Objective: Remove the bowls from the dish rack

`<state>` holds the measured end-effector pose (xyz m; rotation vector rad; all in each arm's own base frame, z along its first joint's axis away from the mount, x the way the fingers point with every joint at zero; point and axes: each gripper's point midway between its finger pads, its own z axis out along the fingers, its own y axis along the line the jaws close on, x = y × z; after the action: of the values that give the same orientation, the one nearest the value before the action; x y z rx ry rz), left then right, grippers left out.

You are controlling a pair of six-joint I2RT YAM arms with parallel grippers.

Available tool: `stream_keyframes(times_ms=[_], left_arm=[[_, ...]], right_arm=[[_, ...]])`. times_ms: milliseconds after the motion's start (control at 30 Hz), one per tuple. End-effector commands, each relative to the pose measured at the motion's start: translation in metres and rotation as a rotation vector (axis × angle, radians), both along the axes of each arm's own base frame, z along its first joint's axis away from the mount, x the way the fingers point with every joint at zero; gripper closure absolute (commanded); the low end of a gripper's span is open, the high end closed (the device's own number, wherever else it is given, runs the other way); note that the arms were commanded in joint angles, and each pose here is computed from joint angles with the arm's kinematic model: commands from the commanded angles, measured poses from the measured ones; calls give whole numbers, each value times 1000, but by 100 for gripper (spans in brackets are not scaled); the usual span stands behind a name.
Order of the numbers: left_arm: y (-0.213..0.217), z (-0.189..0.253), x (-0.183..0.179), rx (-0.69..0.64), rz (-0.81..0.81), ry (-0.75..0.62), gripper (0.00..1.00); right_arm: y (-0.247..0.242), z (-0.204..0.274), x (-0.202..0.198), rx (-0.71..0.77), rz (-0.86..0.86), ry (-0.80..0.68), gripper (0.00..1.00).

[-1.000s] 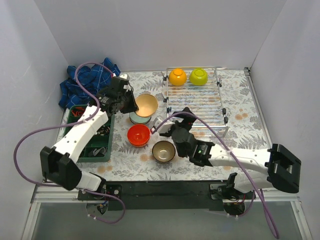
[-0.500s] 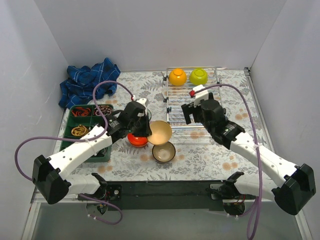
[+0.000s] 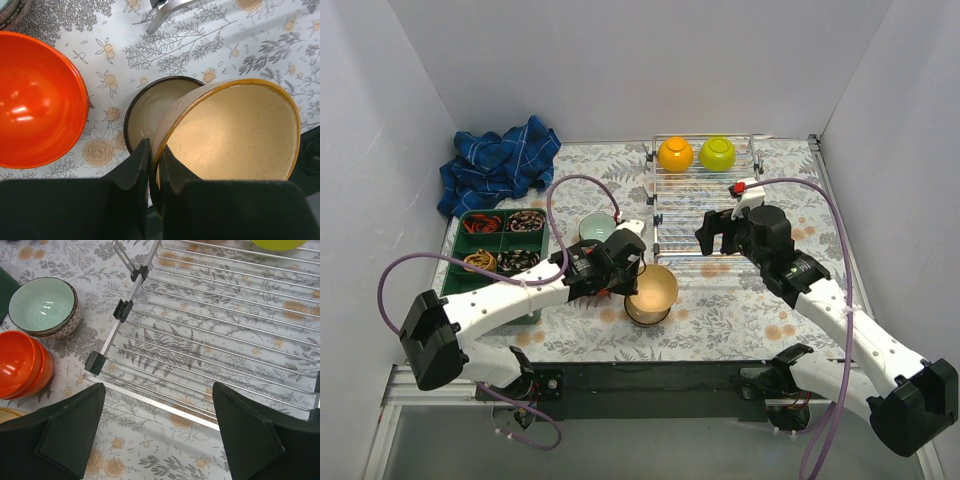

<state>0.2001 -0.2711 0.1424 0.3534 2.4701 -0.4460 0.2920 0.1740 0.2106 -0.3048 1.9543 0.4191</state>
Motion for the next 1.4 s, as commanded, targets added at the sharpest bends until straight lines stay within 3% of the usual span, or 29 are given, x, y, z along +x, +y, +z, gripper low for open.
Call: stream_keyframes(times_ms=[0,533,667,767,833,1033,1233,1367], left_arm=[[-7,-3,7,9,18,-58,100],[-9,-41,-4,55,25,-4,100],[-7,-44,-6,48,44,8,94],[-6,-42,-7,28,62,18,89],[-7,-36,-9,6,70,18,75],[-2,-18,-12,-67,125,11,56],[13,-18,-16,-45,203,38,55],[21,-33,-19,-2,229,67,62]], right_arm=[[0,7,-5,66,2,-9,4],[-13,3,-18,73,-6,-6,5],[-13,3,-21,74,-2,-4,5],[-14,4,-24,80,0,-4,5],[-15,6,-25,84,0,-11,5],[-16,9,-30,98,3,-13,5],[-19,12,-33,99,-2,-22,5],[-20,8,-34,99,-4,-12,5]])
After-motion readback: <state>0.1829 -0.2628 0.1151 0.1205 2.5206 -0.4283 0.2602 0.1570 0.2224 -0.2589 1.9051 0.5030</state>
